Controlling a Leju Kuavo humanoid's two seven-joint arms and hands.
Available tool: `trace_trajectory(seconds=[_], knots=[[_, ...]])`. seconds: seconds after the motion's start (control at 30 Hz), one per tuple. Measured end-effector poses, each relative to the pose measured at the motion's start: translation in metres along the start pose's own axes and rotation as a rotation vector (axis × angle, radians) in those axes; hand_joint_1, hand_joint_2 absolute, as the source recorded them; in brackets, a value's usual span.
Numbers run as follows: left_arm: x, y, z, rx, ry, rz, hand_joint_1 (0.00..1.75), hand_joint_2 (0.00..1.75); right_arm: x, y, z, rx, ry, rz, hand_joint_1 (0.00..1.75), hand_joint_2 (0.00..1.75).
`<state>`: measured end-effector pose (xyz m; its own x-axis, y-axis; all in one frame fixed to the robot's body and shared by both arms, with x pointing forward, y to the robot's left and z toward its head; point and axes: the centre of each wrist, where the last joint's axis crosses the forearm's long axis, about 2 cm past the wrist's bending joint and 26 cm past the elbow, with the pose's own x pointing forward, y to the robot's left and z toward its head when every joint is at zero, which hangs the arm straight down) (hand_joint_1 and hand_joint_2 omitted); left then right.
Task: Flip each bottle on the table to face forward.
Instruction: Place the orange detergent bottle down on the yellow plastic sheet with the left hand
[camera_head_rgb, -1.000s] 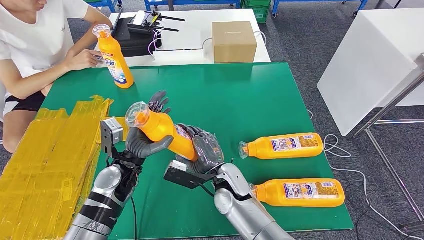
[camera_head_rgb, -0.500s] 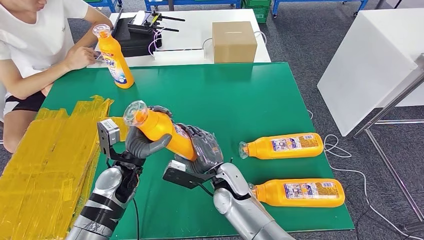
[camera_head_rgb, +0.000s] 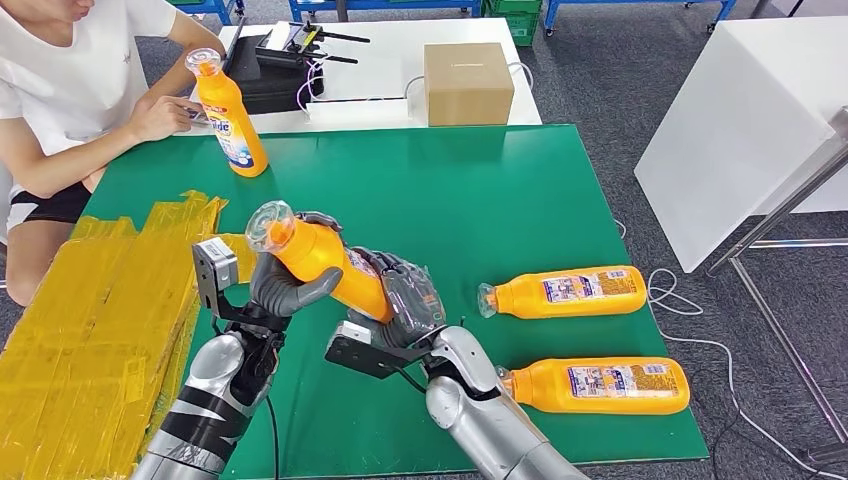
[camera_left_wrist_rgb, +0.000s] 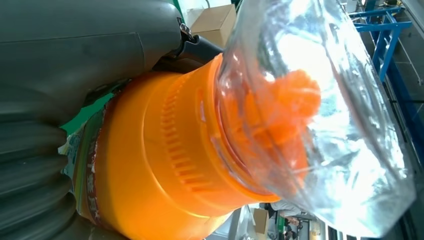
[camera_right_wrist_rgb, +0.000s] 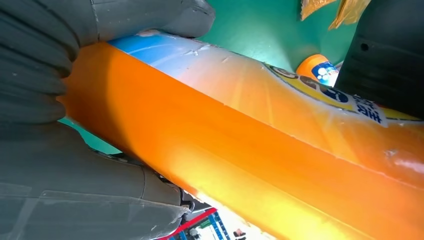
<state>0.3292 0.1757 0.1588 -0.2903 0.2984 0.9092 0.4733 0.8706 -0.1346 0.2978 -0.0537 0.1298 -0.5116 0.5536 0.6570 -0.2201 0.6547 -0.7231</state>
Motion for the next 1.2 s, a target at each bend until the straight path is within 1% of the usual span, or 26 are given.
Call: trace_trajectory(seconds=[0.1,0.13,0.23,0.27,0.43,0.53,0.6,0.67,0.87,1.0,1.1,1.2], knots=[[0.000,0.000,0.000,0.001,-0.001,0.001,1.75,1.75,0.000,0.000,0.000,-0.003,-0.001,-0.003,1.75,1.75],[0.000,0.000,0.000,0.001,-0.001,0.001,1.75,1.75,0.000,0.000,0.000,-0.004,-0.001,-0.004,1.64,1.75],[0.000,0.000,-0.001,0.001,-0.002,0.001,1.75,1.75,0.000,0.000,0.000,-0.013,-0.004,-0.007,0.33,1.75],[0.000,0.000,-0.001,0.004,-0.002,0.000,1.75,1.75,0.000,0.000,0.000,-0.024,-0.008,-0.009,0.00,1.75],[0.001,0.002,-0.001,0.032,0.007,-0.032,1.75,1.75,0.007,-0.006,0.001,-0.135,-0.064,-0.037,0.00,1.75],[0.001,0.003,-0.001,0.040,0.007,-0.043,1.75,1.75,0.011,-0.010,0.000,-0.162,-0.081,-0.049,0.00,1.75],[0.002,0.004,-0.002,0.064,0.007,-0.090,1.75,1.75,0.013,-0.012,0.002,-0.189,-0.093,-0.070,0.00,1.75],[0.004,0.008,-0.005,0.110,0.005,-0.184,1.75,1.75,0.015,-0.016,0.004,-0.240,-0.106,-0.107,0.00,1.75],[0.018,0.027,-0.014,0.278,-0.042,-0.600,1.75,1.75,0.016,-0.042,0.014,-0.417,-0.117,-0.247,0.00,1.75],[0.027,0.043,-0.013,0.400,-0.082,-0.882,1.75,1.75,0.014,-0.063,0.025,-0.504,-0.144,-0.361,0.00,1.75],[0.033,0.056,-0.008,0.504,-0.104,-1.154,1.75,1.75,0.013,-0.076,0.036,-0.548,-0.175,-0.413,0.00,1.75],[0.038,0.069,-0.002,0.568,-0.117,-1.491,1.75,1.75,0.012,-0.086,0.047,-0.595,-0.194,-0.428,0.00,1.75]])
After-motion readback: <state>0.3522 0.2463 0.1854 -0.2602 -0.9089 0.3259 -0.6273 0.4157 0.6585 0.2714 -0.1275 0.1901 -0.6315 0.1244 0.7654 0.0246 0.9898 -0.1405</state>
